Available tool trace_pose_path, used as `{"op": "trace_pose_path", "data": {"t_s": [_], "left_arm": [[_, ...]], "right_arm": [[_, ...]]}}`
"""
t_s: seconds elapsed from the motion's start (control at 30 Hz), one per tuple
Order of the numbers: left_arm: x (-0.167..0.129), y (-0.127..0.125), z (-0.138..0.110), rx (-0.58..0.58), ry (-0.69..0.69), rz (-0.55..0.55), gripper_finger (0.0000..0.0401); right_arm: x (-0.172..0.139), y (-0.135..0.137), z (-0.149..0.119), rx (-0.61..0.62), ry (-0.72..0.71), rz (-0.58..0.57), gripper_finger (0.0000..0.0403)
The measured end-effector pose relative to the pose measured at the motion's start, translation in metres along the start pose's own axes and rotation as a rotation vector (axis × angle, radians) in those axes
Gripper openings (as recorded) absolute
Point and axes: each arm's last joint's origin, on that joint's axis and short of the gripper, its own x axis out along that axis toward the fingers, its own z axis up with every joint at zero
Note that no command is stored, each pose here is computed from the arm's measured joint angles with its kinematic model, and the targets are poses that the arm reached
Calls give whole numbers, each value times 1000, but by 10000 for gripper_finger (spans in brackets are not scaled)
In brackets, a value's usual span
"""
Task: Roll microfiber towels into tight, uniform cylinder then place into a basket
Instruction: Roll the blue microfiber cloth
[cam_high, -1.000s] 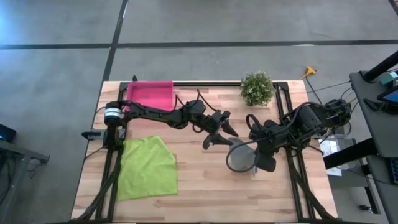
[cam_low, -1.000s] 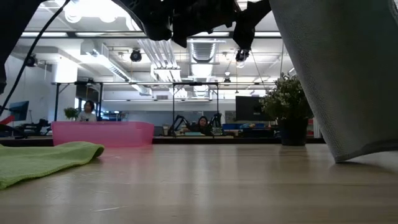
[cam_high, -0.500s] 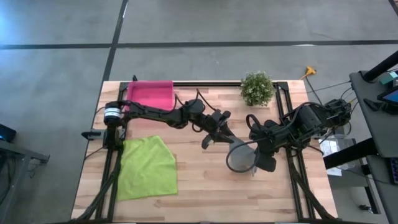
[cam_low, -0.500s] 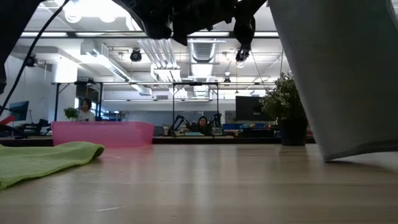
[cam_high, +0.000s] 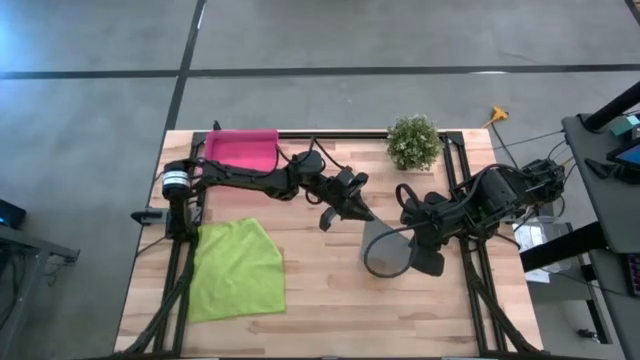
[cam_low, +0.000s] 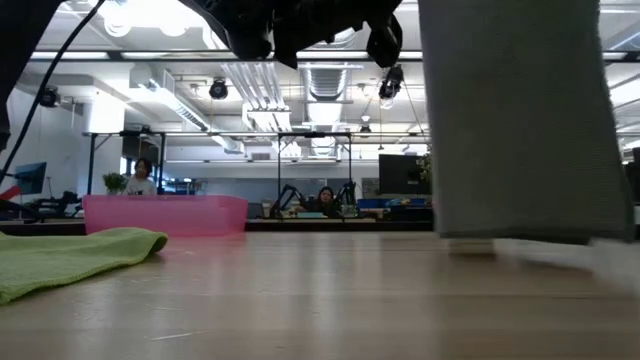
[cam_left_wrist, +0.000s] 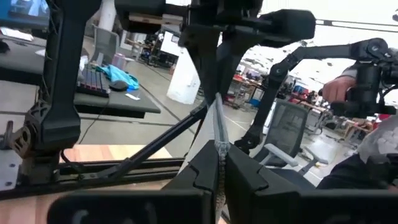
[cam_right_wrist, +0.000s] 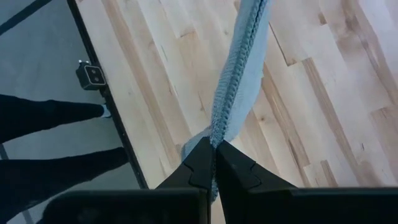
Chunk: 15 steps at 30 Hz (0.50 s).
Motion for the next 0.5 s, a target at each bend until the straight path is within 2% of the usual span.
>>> {"op": "trace_pose_path", "data": {"t_s": [0.13, 0.27, 0.37, 0.5], "left_arm": [[-3, -8, 10, 10, -6, -12, 1], [-10, -15, 19, 14, 46, 12, 0], [-22, -15, 21, 61, 145, 75, 0], [-44, -11, 25, 134, 262, 222, 0]], "right_arm": [[4, -1, 0, -21, -6, -29, 8], [17, -4, 0, -71, -39, -130, 8], [29, -8, 0, -153, -65, -239, 9], [48, -20, 4, -223, -111, -427, 9]]}}
